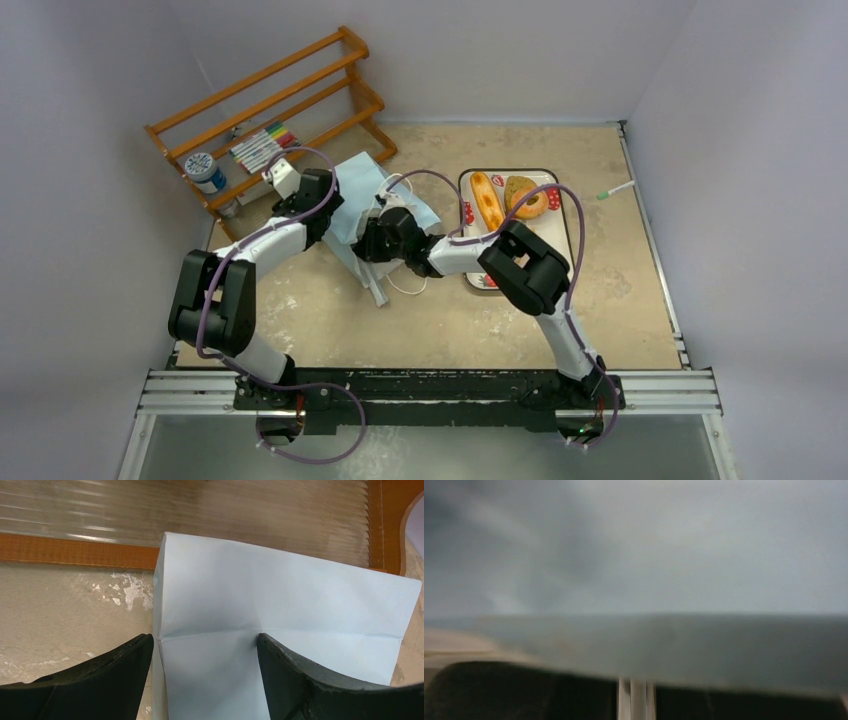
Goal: Take the fake bread out of the paper bag
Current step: Take out the fake bread from the paper bag, then place the fake bread in the container, then take out the fake bread from the paper bag.
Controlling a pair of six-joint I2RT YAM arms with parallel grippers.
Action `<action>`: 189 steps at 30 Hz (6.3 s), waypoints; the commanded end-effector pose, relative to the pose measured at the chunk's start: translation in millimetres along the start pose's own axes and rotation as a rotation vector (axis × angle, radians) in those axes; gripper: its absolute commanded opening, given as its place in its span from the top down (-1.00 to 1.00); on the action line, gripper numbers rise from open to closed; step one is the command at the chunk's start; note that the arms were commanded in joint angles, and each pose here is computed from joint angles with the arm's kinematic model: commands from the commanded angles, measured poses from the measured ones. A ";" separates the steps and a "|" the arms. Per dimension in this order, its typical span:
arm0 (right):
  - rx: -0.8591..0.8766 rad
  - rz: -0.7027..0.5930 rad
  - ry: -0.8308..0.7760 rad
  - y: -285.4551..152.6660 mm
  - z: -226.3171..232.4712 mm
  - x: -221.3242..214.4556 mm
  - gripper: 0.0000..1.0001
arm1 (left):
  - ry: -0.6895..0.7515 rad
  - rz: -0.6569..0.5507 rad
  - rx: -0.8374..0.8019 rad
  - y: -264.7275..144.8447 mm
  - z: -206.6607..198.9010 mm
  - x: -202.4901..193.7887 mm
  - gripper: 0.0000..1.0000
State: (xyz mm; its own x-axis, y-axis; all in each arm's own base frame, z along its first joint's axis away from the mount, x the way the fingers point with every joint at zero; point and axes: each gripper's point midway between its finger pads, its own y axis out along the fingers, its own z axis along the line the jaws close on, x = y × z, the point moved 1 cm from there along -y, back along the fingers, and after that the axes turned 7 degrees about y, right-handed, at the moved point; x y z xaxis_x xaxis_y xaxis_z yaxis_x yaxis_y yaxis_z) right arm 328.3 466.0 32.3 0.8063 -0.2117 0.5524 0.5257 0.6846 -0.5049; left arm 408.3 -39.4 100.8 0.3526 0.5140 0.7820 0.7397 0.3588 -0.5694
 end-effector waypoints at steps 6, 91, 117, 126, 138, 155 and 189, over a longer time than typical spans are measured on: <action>-0.092 0.110 -0.014 -33.7 -10.0 -19.6 0.77 | -0.079 -0.039 -0.021 -11.3 -5.1 28.9 -0.51; -0.550 -0.292 0.457 -410.1 -67.0 14.1 0.89 | -0.335 -0.091 -0.136 -17.3 7.6 53.1 -0.51; -0.525 -0.316 0.300 -318.5 -118.4 150.3 0.85 | -0.346 -0.087 -0.139 -10.3 6.6 47.3 -0.51; -0.552 -0.265 0.345 -307.6 -139.1 131.7 0.40 | -0.343 -0.079 -0.131 -7.9 9.6 41.5 -0.51; -0.585 -0.240 0.386 -309.9 -156.8 108.4 0.09 | -0.348 -0.074 -0.125 -7.1 13.0 36.6 -0.50; -0.464 -0.303 0.243 -318.8 -107.0 126.2 0.16 | -0.363 -0.091 -0.126 -15.9 9.4 51.5 -0.51; -0.227 0.111 0.121 -236.7 -13.1 -46.5 0.21 | -0.313 -0.089 -0.104 2.6 -16.5 73.7 -0.52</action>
State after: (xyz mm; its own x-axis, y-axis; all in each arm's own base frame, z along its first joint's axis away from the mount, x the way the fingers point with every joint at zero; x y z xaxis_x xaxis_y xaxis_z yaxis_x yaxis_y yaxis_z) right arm 162.0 270.9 104.9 0.8927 -0.2016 0.4029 0.4498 0.4501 -0.7714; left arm 430.6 -16.2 136.1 0.1366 0.7186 0.6819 0.7960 0.3301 -0.5073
